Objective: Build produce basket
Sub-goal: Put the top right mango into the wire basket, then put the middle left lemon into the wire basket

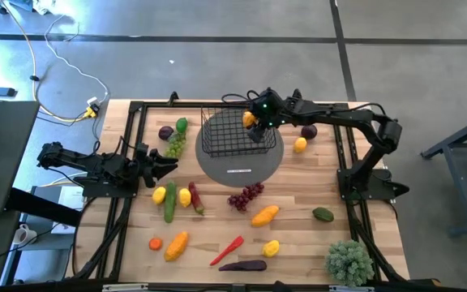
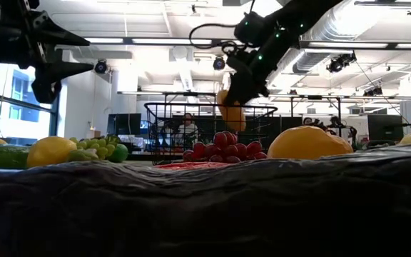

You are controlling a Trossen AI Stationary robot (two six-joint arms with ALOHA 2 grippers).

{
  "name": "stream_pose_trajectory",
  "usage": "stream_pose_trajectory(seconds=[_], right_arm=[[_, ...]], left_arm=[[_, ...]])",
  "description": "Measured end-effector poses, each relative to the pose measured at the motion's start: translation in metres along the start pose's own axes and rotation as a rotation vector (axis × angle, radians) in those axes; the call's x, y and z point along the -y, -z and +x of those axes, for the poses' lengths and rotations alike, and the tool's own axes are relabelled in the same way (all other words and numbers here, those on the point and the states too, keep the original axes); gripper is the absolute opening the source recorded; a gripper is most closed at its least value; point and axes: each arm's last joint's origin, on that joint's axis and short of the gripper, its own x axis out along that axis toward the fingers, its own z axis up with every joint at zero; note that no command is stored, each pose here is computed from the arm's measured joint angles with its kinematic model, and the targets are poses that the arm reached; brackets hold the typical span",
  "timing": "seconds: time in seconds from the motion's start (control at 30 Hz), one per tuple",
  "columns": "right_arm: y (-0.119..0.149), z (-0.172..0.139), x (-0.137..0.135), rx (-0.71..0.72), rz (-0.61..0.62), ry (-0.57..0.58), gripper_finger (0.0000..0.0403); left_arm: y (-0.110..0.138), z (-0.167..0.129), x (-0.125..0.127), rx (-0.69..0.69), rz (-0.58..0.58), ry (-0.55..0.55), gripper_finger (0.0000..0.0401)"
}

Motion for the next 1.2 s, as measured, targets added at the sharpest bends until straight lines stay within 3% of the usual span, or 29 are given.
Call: stream_pose_trajectory(seconds=[0.33, 0.73, 0.87, 1.2], right_arm=[[0.009, 0.021, 0.002, -0.065, -0.010, 0.017, 0.0198], [0.009, 0.022, 0.005, -0.065, -0.036, 0.095, 0.0270], [0.009, 0.022, 0.005, -0.065, -0.036, 0.109, 0.0274], [0.009, 0.021, 0.005, -0.065, -0.045, 0.114, 0.0275]], left_arm=[[0.000, 0.000, 0.000, -0.001, -0.045, 0.000, 0.0193], [0.000, 0.000, 0.000, 0.007, -0.036, -0.007, 0.0193], [0.000, 0.000, 0.000, 0.014, -0.011, -0.014, 0.0193], [-0.001, 0.000, -0.001, 0.033, -0.119, -0.031, 0.0193]])
